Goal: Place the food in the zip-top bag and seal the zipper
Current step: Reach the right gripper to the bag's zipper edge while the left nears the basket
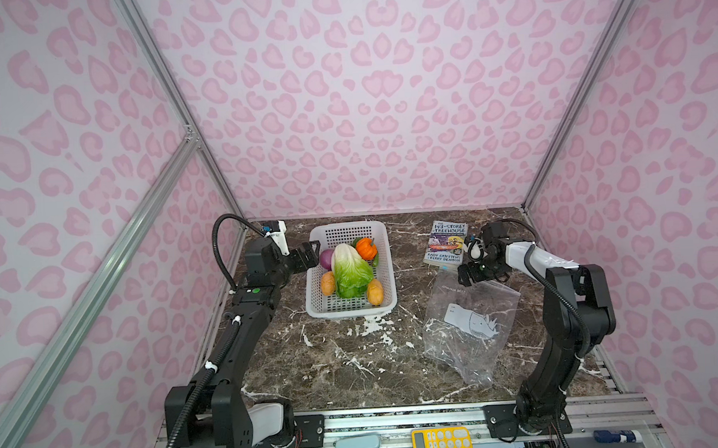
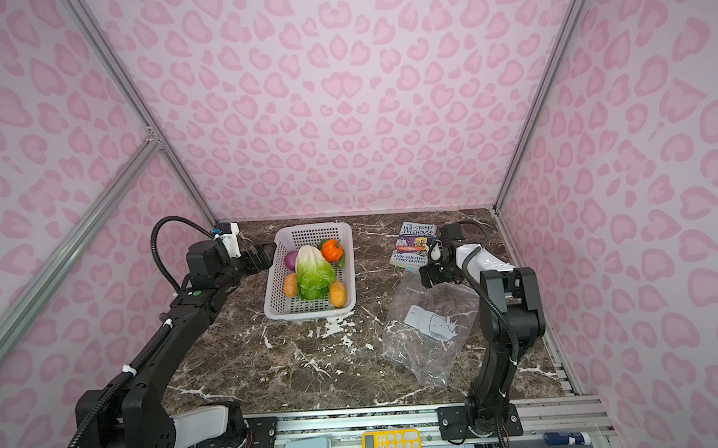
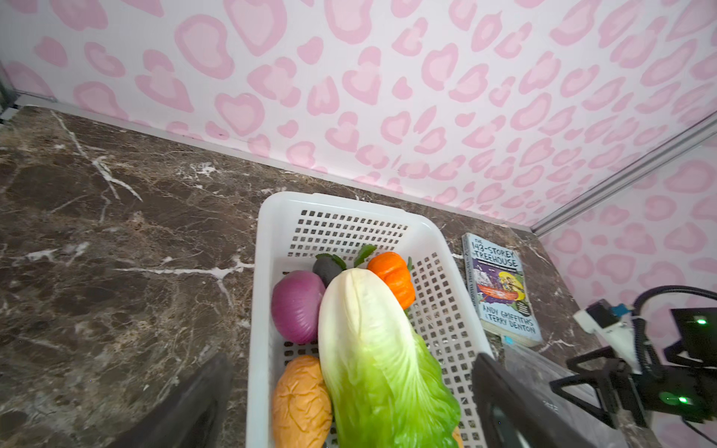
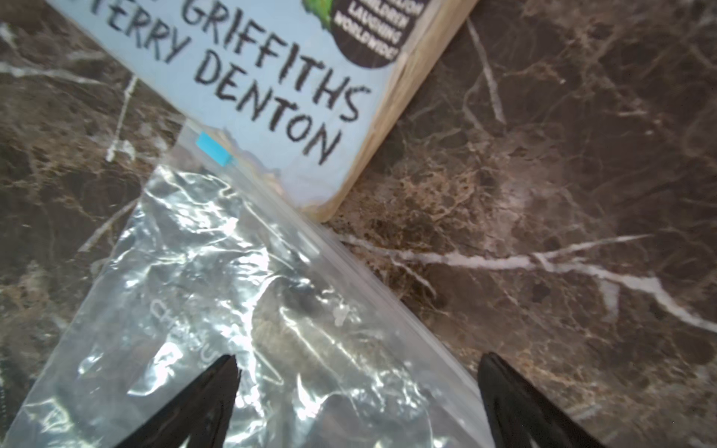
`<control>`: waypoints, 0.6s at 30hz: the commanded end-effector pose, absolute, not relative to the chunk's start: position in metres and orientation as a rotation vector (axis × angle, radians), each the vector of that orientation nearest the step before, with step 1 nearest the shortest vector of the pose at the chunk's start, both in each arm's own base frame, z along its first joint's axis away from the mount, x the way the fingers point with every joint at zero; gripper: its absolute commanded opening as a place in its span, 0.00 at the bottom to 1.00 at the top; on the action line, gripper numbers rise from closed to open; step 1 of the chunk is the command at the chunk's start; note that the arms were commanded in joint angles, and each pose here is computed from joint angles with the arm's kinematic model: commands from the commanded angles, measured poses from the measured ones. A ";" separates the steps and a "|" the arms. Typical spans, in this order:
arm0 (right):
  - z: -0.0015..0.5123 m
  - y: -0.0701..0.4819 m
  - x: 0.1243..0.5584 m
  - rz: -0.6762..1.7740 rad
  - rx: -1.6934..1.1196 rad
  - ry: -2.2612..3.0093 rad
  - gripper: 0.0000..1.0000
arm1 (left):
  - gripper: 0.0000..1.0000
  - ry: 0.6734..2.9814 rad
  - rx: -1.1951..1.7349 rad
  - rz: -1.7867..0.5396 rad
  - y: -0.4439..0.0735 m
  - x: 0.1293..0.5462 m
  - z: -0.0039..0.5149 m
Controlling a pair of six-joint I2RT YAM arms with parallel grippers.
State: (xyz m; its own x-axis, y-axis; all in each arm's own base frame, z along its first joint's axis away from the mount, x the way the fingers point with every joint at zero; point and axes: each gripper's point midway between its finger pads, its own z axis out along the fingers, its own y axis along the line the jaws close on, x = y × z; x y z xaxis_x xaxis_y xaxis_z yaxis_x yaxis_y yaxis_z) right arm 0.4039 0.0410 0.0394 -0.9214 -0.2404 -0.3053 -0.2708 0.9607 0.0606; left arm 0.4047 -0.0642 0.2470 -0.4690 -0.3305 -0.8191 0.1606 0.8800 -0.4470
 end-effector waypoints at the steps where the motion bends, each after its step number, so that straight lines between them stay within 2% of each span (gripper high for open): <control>1: 0.026 0.047 0.398 0.184 -0.444 2.850 0.92 | 0.98 1.945 -0.098 -0.637 -0.073 0.399 0.261; 8: 0.010 0.056 0.381 0.143 -0.472 2.916 0.68 | 0.98 1.934 -0.105 -0.655 -0.076 0.394 0.265; 17: 0.018 0.051 0.371 0.119 -0.352 2.906 0.00 | 0.98 1.916 -0.123 -0.663 -0.076 0.390 0.271; 18: 0.019 0.050 0.371 0.114 -0.329 2.904 0.00 | 0.98 1.914 -0.125 -0.663 -0.076 0.389 0.272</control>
State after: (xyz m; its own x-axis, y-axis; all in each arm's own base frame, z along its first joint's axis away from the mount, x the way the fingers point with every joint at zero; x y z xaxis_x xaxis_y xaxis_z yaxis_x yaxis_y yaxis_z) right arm 0.3807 0.0548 0.0218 -0.9334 -0.2509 -0.2566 -0.2741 0.9599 0.0585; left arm 0.3901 -0.0758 0.2682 -0.4478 -0.3647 -0.8164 0.2063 0.8462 -0.4912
